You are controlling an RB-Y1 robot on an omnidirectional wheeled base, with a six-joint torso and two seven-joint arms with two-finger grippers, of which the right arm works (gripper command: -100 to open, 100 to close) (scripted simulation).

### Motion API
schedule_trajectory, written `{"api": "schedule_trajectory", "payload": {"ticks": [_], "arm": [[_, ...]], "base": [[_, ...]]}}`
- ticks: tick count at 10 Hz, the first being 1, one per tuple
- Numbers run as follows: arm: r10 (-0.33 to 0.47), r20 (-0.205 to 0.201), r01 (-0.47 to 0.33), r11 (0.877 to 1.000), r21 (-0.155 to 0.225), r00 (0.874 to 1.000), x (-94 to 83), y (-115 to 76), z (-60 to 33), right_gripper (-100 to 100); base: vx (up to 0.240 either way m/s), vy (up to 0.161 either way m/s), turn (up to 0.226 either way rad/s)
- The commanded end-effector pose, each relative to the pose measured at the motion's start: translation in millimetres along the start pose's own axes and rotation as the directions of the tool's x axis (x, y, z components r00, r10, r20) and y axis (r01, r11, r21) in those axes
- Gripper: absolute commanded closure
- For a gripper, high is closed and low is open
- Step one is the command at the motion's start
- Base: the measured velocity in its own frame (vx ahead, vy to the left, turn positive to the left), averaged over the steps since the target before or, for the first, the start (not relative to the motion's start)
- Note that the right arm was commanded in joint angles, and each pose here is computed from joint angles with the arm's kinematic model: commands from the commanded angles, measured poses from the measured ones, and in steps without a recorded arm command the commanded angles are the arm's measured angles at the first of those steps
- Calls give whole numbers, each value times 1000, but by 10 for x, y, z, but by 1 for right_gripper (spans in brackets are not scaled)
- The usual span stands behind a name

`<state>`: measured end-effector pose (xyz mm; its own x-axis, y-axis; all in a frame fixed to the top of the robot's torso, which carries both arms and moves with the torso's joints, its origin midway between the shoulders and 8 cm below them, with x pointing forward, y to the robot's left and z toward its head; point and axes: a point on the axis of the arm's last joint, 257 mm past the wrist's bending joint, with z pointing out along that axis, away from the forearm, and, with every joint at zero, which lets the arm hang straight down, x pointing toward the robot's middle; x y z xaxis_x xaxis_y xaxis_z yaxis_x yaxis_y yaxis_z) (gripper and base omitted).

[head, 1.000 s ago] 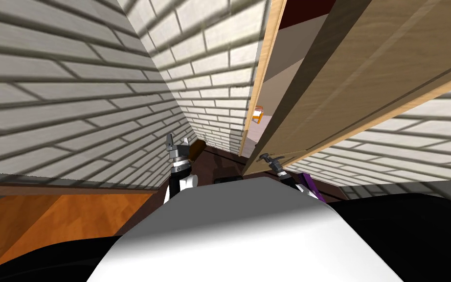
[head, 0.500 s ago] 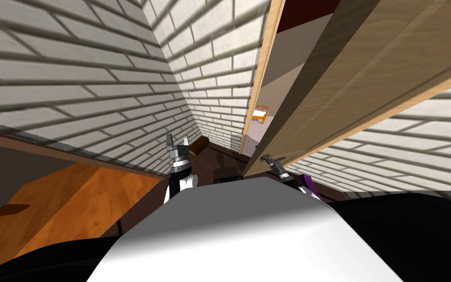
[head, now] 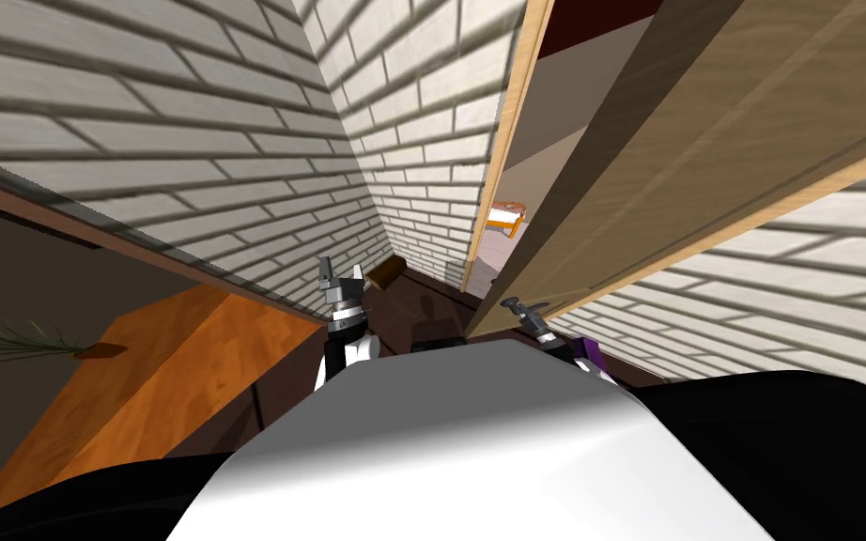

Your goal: Pull the door open

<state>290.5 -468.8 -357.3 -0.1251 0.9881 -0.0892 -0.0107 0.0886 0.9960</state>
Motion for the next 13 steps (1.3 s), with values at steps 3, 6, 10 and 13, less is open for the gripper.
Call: {"api": "schedule_trajectory", "payload": {"ticks": [3,6,10,13], "arm": [[-7,-1,7,1000,2,1000,-55,-1,-100,100],[-9,-5,9,1000,0,1000,-76,11,-148,100],[-2,-16,2,1000,2,1000,-21,-10,-151,100],[-4,-18,4,1000,1,1000,-38,-4,-160,100]], "base": [[-200,-69,165],[-198,-75,144],[-150,-48,128],[-168,-74,124]]}}
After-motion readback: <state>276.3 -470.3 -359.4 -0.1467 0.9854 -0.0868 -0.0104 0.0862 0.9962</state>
